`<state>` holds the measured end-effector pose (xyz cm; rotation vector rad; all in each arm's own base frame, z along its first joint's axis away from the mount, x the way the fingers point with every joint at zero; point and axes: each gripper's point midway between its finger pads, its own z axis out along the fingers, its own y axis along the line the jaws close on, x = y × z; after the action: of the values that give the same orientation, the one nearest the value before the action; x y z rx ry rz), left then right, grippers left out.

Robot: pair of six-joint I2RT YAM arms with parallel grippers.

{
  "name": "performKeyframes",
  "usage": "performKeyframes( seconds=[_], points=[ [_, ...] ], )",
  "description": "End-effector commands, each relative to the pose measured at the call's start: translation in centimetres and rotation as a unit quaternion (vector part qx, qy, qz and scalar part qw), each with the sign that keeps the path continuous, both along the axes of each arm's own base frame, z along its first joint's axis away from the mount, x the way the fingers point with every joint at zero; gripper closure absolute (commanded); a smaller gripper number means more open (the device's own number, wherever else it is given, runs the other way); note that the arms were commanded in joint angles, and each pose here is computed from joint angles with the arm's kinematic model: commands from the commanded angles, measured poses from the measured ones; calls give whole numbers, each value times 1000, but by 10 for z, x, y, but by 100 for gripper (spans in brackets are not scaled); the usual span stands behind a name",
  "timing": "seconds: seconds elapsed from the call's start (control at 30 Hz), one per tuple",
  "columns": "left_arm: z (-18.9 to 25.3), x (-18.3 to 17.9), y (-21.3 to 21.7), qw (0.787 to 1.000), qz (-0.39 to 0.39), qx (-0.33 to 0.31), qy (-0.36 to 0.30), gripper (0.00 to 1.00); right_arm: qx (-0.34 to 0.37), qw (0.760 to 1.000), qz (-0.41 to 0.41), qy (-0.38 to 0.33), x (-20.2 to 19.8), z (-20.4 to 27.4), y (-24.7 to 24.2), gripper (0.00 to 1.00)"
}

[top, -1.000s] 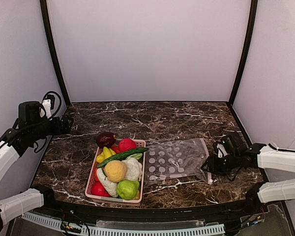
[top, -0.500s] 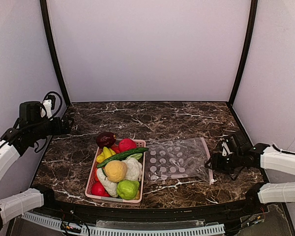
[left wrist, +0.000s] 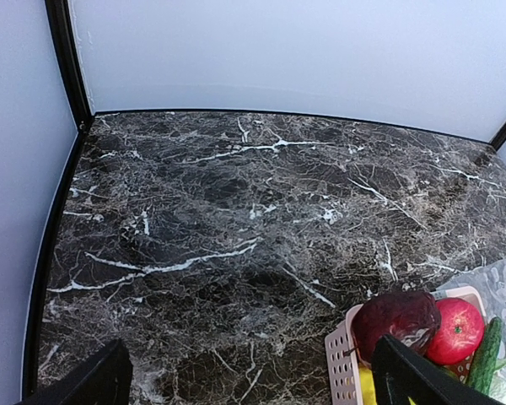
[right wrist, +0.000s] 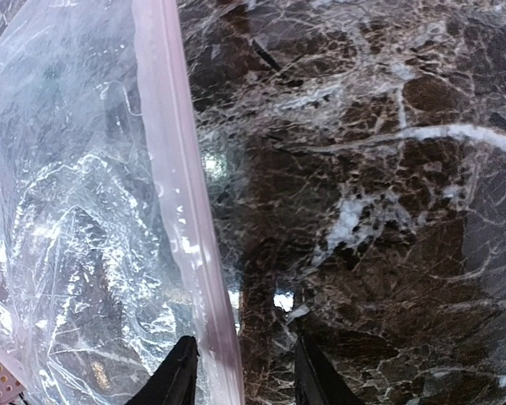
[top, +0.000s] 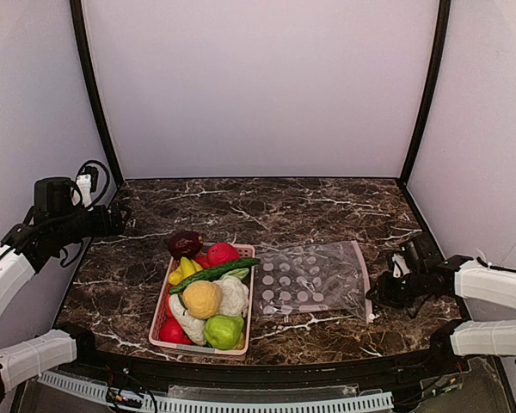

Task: Place the food in the zip-top bag and seal the zipper
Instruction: Adjust the zipper food storage bag at the center of the board, then pick up the zipper food storage bag from the center of the board.

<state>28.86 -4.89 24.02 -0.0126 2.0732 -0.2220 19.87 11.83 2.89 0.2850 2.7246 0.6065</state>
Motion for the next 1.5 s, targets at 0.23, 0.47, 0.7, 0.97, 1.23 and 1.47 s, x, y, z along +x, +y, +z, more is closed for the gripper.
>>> performKeyframes(
  seconds=[0.23, 0.47, 0.7, 0.97, 1.23, 1.47],
  points=[
    [-10, -1, -1, 1000, -2, -1, 16, 0, 8, 999, 29, -12, 6, -3, 7, 71],
    [-11, -1, 0, 1000, -2, 0, 17, 0, 11, 999, 37, -10, 9, -3, 11, 74],
    [-11, -1, -1, 1000, -3, 1, 18, 0, 26, 999, 44, -13, 11, -1, 17, 77],
    [-15, 0, -2, 1000, -7, 1, 26, 0, 32, 998, 47, -9, 13, -3, 21, 87],
    [-20, 1, -3, 999, -10, 6, 34, 0, 31, 998, 46, -15, 15, 7, 20, 100],
    [-14, 1, -12, 999, -32, 14, 22, 4, 15, 998, 47, -46, 19, 46, 14, 100]
  ],
)
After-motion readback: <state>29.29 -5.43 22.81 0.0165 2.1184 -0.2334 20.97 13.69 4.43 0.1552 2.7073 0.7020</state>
